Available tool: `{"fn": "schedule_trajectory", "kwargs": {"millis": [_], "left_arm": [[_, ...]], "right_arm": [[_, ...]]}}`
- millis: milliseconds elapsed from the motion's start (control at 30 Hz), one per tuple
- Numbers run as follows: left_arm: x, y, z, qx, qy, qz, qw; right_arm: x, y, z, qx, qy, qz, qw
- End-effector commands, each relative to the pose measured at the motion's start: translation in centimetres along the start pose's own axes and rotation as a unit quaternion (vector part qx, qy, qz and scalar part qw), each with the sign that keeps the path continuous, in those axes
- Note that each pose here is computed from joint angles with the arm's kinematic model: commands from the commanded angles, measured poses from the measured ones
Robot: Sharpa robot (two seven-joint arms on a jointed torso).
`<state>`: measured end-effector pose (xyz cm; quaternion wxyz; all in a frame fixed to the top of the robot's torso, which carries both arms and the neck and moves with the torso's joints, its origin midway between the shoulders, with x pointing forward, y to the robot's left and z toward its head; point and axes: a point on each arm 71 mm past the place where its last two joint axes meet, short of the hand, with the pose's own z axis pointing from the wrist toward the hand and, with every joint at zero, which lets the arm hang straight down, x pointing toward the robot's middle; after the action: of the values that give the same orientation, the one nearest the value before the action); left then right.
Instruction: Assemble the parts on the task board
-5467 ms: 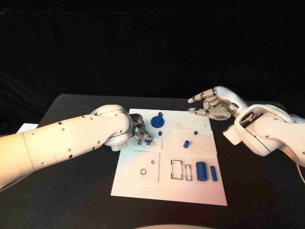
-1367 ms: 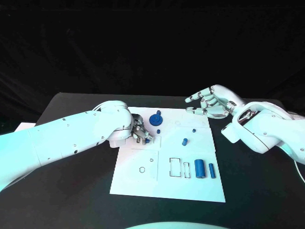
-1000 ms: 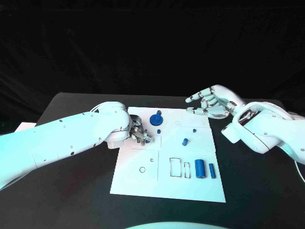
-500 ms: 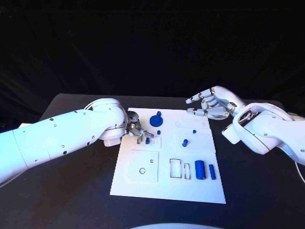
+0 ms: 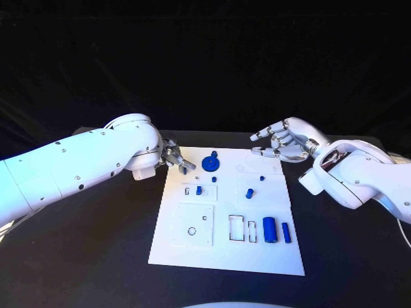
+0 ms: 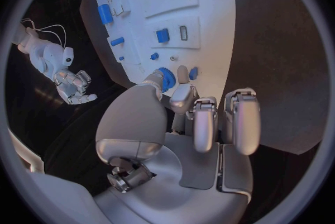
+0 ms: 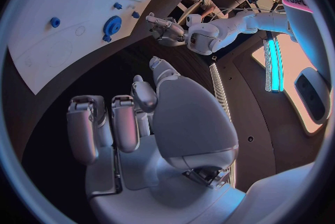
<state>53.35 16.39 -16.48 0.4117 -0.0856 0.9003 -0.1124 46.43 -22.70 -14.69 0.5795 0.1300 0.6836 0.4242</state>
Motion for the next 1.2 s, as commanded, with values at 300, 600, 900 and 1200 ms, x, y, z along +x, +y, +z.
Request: {"fn": "schedule_trajectory", "kwargs": {"millis": [300,600,900,1200], "left_arm": [[-2.5,-0.02,1.36,-0.032,-0.001,0.041,0.999],[-3.06,-0.27,2.63,-0.049,-0.005,0.063,0.997],[-2.81,-0.77,3.65,-0.048,-0.001,0.066,0.997],[-2.24,-1.12,4.18,-0.043,0.011,0.064,0.997]], "right_arm": [[0.2,0.1,0.1,-0.002,0.007,-0.001,1.0],[0.3,0.1,0.2,-0.003,0.007,0.0,1.0],[0.5,0.2,0.3,-0.005,0.009,0.0,1.0],[0.5,0.3,0.4,-0.005,0.009,0.001,1.0]]}}
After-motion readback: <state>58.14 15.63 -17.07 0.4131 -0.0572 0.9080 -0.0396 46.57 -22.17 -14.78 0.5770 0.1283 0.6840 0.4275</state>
